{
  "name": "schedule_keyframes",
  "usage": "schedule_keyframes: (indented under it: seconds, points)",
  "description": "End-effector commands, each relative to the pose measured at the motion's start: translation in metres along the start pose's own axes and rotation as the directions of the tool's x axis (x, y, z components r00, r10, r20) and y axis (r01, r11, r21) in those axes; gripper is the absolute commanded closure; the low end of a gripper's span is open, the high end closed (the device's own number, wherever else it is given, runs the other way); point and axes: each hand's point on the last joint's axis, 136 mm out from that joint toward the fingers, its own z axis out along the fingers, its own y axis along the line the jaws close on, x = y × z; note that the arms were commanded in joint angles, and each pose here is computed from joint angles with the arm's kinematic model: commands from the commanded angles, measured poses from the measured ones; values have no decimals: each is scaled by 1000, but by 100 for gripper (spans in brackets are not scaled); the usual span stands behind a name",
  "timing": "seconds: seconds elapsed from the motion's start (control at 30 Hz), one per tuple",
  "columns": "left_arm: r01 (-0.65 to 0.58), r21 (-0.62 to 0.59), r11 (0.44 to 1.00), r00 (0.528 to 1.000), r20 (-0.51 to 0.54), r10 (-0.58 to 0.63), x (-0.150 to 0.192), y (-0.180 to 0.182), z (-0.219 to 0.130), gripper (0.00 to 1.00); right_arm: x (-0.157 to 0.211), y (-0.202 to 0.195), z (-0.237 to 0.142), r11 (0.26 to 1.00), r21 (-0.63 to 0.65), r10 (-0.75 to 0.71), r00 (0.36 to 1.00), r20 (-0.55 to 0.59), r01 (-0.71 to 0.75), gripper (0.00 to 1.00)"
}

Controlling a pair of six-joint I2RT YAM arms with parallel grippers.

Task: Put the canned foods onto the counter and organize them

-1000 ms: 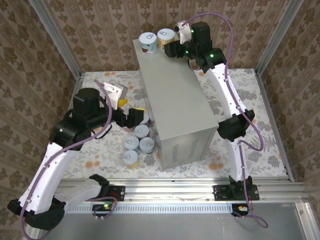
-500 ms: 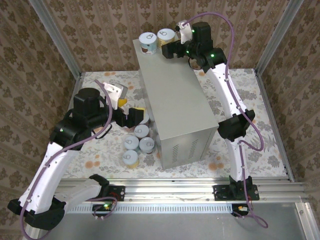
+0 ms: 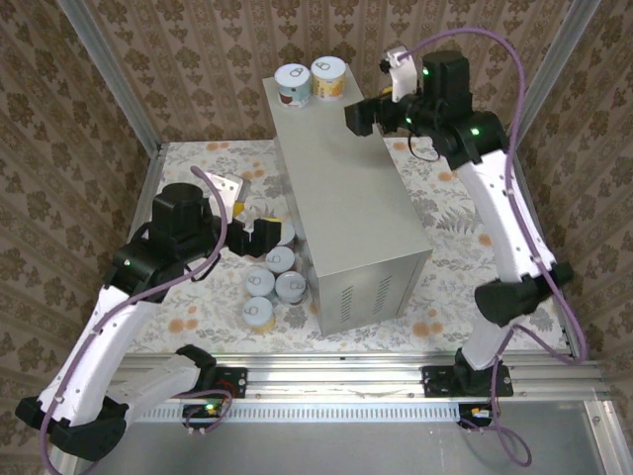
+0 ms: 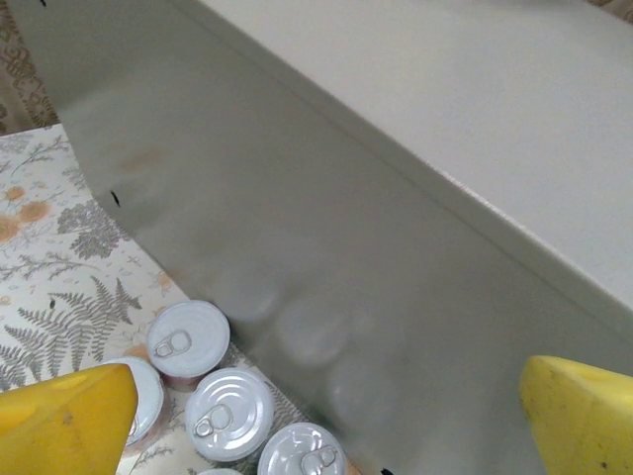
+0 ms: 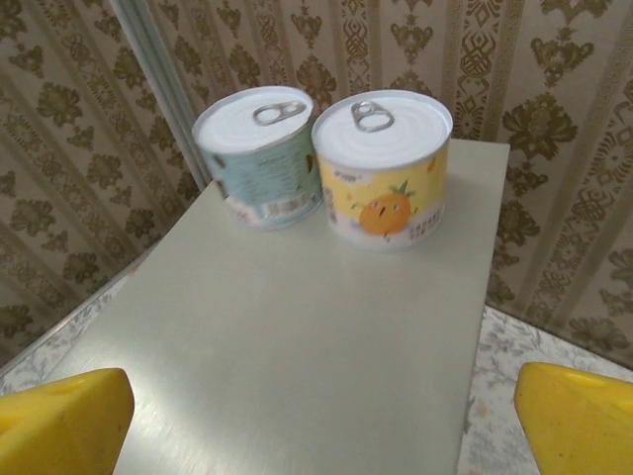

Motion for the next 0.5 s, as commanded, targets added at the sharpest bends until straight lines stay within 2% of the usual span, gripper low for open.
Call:
schedule_keyframes:
  seconds: [0.0, 0.23, 0.47]
  points:
    - [39, -56, 998, 998, -47, -42, 21, 12, 3, 0, 28, 20, -24, 998, -13, -62, 994, -87, 61, 0]
    - [137, -240, 961, 967, -178, -182, 85, 52, 30, 0, 64, 70, -69, 985, -55, -171, 976, -132, 165, 0]
    - [267, -374, 888, 884, -271, -380, 137, 91, 61, 0, 82, 134, -119, 936, -243, -261, 965, 3, 254, 0]
